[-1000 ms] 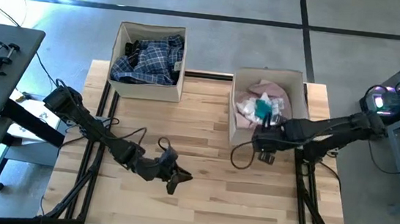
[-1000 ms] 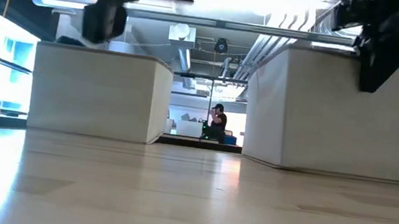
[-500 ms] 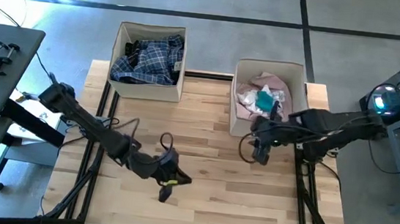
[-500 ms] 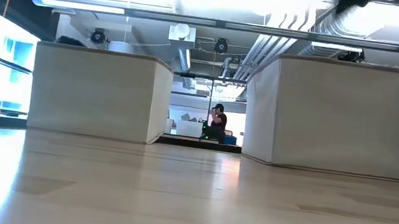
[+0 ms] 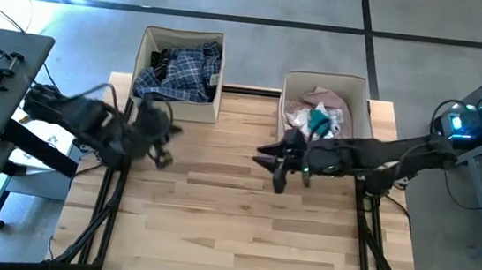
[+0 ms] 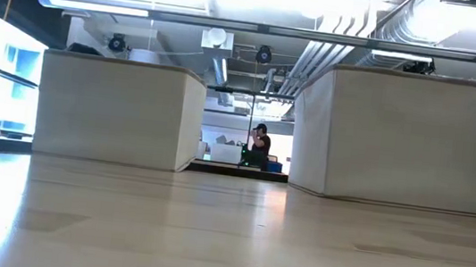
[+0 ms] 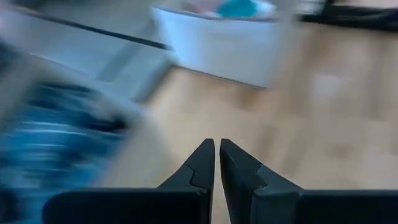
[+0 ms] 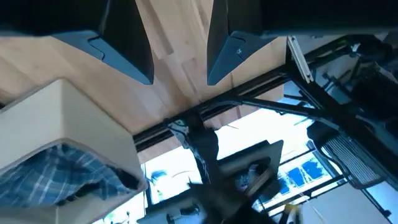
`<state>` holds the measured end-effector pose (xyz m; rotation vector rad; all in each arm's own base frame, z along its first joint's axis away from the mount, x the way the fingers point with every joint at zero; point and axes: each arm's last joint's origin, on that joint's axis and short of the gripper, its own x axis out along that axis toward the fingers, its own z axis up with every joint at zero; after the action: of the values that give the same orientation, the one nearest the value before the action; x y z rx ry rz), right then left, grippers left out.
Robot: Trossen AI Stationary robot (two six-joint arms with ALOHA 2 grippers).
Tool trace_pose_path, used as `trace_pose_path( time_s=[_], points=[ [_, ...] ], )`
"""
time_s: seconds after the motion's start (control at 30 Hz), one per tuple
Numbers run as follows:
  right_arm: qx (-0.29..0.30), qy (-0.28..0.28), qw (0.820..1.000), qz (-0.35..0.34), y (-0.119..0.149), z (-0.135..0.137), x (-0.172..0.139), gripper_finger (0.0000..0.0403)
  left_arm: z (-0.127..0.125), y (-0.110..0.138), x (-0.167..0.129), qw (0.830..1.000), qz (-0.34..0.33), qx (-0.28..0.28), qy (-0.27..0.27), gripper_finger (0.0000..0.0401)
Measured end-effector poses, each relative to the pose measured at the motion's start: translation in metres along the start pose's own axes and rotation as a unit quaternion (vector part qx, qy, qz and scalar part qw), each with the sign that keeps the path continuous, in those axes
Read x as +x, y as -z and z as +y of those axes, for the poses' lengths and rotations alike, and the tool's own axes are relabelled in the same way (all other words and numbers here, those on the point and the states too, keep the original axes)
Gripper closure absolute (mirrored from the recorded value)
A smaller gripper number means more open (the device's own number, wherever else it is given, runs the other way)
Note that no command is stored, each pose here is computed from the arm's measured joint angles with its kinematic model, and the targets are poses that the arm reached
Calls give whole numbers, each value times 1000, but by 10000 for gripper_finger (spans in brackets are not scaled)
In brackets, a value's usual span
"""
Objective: Sort clothes
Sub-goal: Adjust the left laundry organizer
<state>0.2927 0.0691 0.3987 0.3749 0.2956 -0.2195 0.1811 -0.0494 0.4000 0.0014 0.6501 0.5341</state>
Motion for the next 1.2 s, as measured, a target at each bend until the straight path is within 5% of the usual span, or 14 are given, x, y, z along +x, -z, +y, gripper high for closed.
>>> trace_pose_path(
  time_s=[0.13,0.33,0.5,0.8,0.93,1.2],
  points=[
    [31,-1,999,16,17,10,28,265,26,-3,-4,995,-23,67,-76,384],
    [70,-42,997,11,39,36,53,265,40,-3,0,987,16,152,-38,374],
    [95,-76,992,-38,46,55,66,265,54,0,13,983,77,167,-15,318],
    [128,-77,981,-120,44,74,61,265,79,35,61,958,203,177,-95,209],
    [117,-59,984,-124,47,76,58,265,92,55,85,939,253,197,-124,217],
    [118,-57,984,-123,48,75,59,265,108,78,118,934,270,205,-116,272]
  ],
)
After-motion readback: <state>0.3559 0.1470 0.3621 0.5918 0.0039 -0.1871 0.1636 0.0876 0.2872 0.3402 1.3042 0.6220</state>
